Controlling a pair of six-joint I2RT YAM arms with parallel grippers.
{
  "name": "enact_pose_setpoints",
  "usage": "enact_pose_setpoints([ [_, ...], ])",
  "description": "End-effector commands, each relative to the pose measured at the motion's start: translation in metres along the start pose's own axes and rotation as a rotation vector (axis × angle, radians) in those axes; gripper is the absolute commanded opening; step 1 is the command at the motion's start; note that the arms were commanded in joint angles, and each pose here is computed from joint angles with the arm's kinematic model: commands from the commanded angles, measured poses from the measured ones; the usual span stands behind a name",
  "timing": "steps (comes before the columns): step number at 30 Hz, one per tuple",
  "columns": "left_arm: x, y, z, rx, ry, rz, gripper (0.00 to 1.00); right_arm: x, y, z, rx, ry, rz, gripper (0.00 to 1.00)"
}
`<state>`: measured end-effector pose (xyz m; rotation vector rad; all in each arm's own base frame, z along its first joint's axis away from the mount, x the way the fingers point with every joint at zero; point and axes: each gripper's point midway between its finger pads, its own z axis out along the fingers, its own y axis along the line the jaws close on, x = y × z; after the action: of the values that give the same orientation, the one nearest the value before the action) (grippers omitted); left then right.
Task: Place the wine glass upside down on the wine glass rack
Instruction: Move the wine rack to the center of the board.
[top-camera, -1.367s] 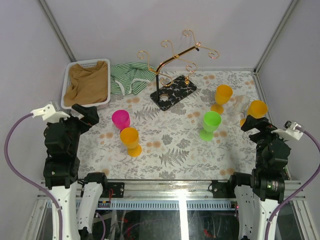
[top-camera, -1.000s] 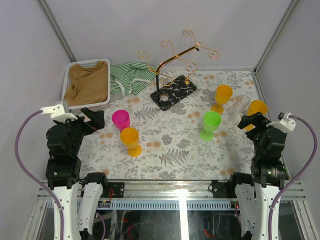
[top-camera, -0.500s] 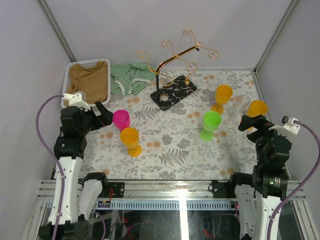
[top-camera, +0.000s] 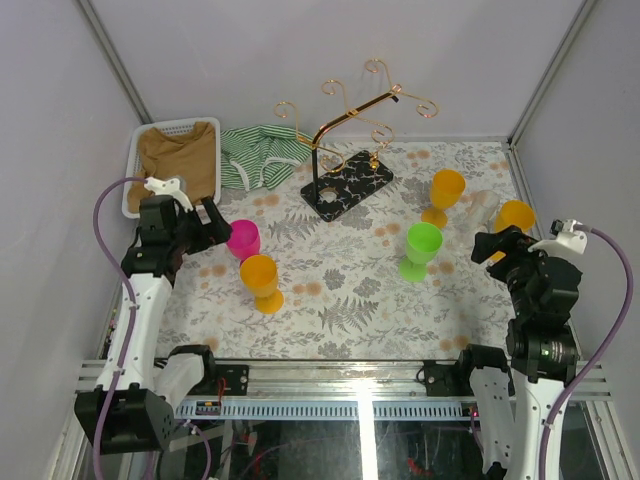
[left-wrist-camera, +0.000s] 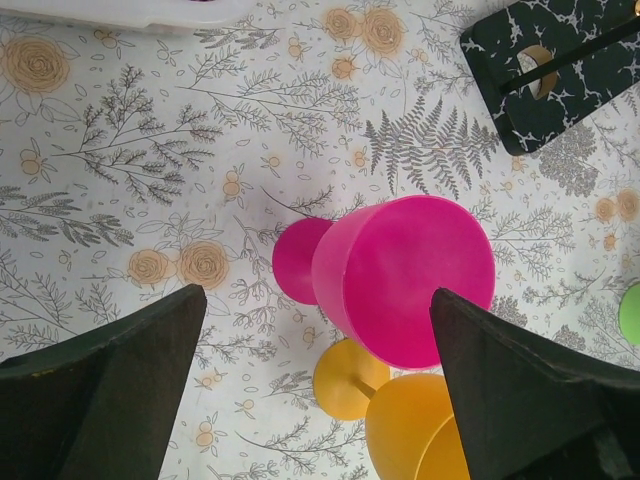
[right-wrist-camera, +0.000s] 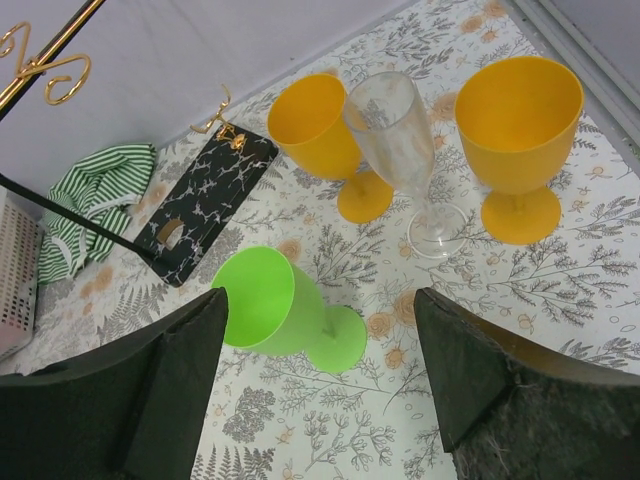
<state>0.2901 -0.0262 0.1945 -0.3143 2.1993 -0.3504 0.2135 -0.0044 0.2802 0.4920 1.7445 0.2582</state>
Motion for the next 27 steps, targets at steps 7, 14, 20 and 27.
enact_pose_setpoints([
  [7,-0.006,-0.002,0.015,0.012,-0.033,0.012,0.93,-0.005,0.01,-0.003,-0.061,-0.028,-0.026,0.86],
  [14,-0.009,-0.001,0.015,0.005,-0.041,0.016,0.94,-0.002,0.011,-0.001,-0.071,-0.023,-0.026,0.92],
  [20,-0.028,-0.022,0.005,0.087,-0.093,0.027,1.0,-0.002,0.016,0.001,-0.093,-0.018,-0.017,0.96],
  [27,-0.082,-0.071,-0.039,0.235,-0.25,0.095,1.0,0.005,0.062,0.009,-0.388,-0.023,0.028,0.98],
])
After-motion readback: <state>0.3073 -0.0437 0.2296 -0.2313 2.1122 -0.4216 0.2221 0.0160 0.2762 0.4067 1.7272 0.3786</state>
